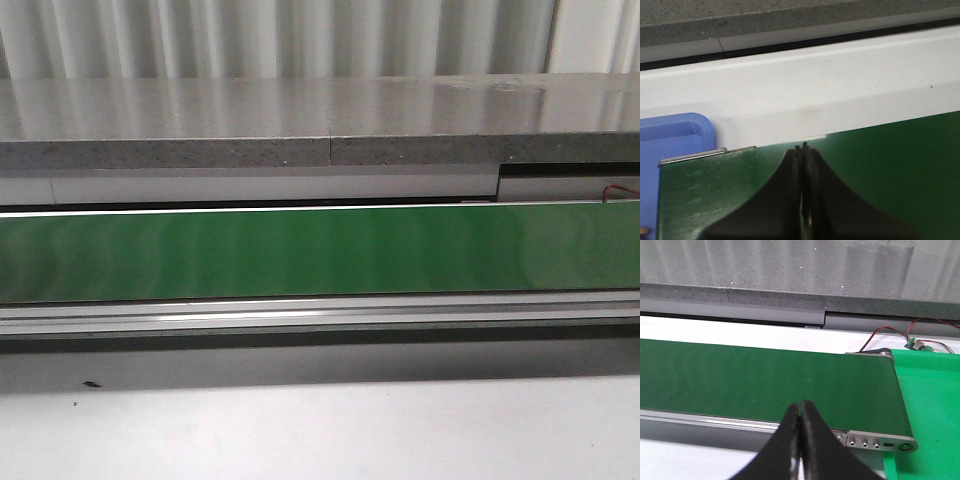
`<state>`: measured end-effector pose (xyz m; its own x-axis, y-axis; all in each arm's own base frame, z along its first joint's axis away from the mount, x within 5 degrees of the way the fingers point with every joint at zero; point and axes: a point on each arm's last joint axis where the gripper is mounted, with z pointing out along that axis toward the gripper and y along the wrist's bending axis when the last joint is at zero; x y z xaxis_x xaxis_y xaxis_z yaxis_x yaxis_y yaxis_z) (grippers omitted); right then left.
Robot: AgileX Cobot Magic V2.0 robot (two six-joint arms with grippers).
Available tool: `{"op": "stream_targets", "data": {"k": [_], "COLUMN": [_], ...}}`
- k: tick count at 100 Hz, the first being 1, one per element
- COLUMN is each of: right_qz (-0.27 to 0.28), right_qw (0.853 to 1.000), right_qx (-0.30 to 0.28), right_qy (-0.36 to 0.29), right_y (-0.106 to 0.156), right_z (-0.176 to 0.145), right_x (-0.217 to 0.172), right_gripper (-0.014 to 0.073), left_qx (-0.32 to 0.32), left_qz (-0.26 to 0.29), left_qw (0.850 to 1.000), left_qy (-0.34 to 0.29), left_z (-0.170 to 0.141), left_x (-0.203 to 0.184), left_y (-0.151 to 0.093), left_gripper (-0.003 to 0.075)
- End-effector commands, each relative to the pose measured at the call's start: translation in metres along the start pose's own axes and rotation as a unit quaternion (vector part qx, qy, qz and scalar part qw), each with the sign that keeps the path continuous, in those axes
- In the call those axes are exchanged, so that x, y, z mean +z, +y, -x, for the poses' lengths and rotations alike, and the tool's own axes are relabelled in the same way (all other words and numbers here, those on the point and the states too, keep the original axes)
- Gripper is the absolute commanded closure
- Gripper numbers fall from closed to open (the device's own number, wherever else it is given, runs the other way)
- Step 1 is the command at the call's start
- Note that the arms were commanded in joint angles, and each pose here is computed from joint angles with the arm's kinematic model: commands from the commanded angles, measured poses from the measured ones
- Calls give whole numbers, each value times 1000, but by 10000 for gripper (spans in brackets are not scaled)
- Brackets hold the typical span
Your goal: Move button from right to left
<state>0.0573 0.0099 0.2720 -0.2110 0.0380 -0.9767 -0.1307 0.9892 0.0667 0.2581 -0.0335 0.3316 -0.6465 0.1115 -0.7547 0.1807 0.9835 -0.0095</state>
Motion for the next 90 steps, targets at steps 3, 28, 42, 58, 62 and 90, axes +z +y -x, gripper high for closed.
{"op": "stream_targets", "data": {"k": [3,28,42,58,62,90], "right_qz": [-3,-3,-3,-3,-3,-3], "right_qw": [999,999,999,999,999,999], "right_qx": [-10,-10,-10,-10,-10,-10], "right_qy": [-47,-47,-47,-47,-47,-47], "right_y": [0,0,0,0,0,0], "right_z": [15,15,15,15,15,15], "right_x": [-2,-2,-2,-2,-2,-2], "right_gripper": [664,664,664,664,664,664], "left_qx": [-9,-12,-8,-7,-7,-7], "left_qz": [-11,-14,-9,-9,-9,-12], "left_qw": [996,987,979,972,970,953], "left_qy": [-88,-161,-205,-234,-242,-303], "left_z": [3,-38,-65,-97,-105,-147], "left_x": [-28,-64,-83,-98,-101,-125], "left_y": [-8,-13,-13,-14,-14,-16], "left_gripper": [741,741,741,741,741,741]}}
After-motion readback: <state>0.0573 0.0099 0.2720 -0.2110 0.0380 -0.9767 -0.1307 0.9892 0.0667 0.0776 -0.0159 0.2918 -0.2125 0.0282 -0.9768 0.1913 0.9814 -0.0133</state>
